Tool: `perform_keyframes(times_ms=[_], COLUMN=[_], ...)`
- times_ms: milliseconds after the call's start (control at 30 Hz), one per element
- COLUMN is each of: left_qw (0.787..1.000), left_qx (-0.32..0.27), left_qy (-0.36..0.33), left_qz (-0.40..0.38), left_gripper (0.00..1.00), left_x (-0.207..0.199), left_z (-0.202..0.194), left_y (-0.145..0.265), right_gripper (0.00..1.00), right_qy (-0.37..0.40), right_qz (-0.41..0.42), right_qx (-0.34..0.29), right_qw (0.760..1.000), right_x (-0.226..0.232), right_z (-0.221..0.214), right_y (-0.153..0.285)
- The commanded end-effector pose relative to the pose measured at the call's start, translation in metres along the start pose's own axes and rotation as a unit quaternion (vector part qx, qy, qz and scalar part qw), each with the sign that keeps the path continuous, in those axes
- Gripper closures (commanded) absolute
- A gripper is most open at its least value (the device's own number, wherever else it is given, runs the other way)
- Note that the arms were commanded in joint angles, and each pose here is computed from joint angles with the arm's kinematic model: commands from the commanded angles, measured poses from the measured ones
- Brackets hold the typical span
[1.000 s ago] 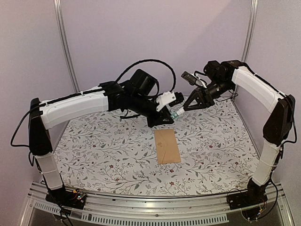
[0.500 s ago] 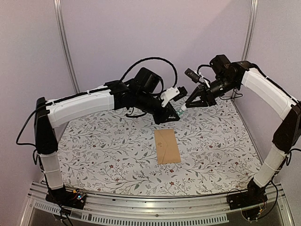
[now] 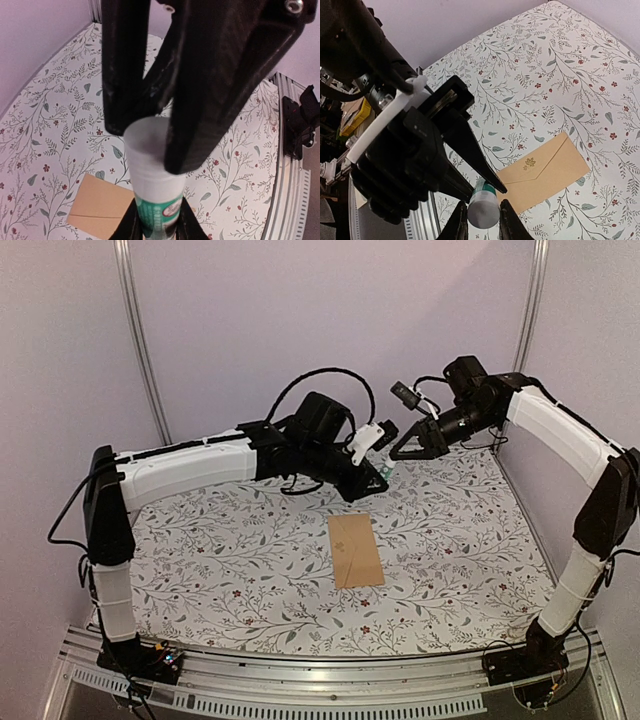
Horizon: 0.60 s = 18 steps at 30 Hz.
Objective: Place the letter into the envelope and seal it
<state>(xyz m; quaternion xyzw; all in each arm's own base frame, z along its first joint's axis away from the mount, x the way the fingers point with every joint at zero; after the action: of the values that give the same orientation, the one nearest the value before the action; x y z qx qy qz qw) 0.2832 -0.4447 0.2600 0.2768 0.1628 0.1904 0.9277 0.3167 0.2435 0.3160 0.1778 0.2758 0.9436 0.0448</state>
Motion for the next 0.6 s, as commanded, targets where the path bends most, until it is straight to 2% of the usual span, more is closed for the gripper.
perform_keyframes(times_ms=[0, 167, 400, 567], left_qw=[0.986, 0.981, 0.978, 0.978], left_qx=[-0.154, -0.174, -0.173, -0.171], left_qy=[-0.026, -0.009, -0.002, 0.008], left_qz=[-0.056, -0.088, -0.118, -0.122], left_gripper=[1.0, 1.0, 1.0, 1.0], left_x=[-0.039, -0.031, -0.029, -0.027], left_z=[0.053, 0.046, 0.046, 0.046], left_y=[0.044, 0.062, 0.069, 0.069], right_gripper=[0.67, 0.49, 0.47, 0.43], right_qy=[0.044, 0.106, 0.097, 0.131], right_qz=[0.029, 0.046, 0.09, 0.129], right_qx=[-0.076, -0.135, -0.158, -0.163], right_qw=[0.996, 0.984, 0.978, 0.969], right_x=[0.001, 0.016, 0.023, 0.041], right_z=[0.029, 0.044, 0.048, 0.05], right_y=[0.025, 0.05, 0.046, 0.042])
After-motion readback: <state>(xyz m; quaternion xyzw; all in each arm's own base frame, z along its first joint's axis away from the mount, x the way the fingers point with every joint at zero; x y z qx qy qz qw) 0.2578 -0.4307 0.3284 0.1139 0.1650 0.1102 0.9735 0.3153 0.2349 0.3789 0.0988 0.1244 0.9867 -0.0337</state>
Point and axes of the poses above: each gripper's point midway between its finger pads, its own y axis back along the fingers, its own x axis along the line the jaws close on, z = x × y, the point moved 6 cm from there along y, back along the fingers, and after that the axes turned 8 degrees about y, right-handed, at the moved point
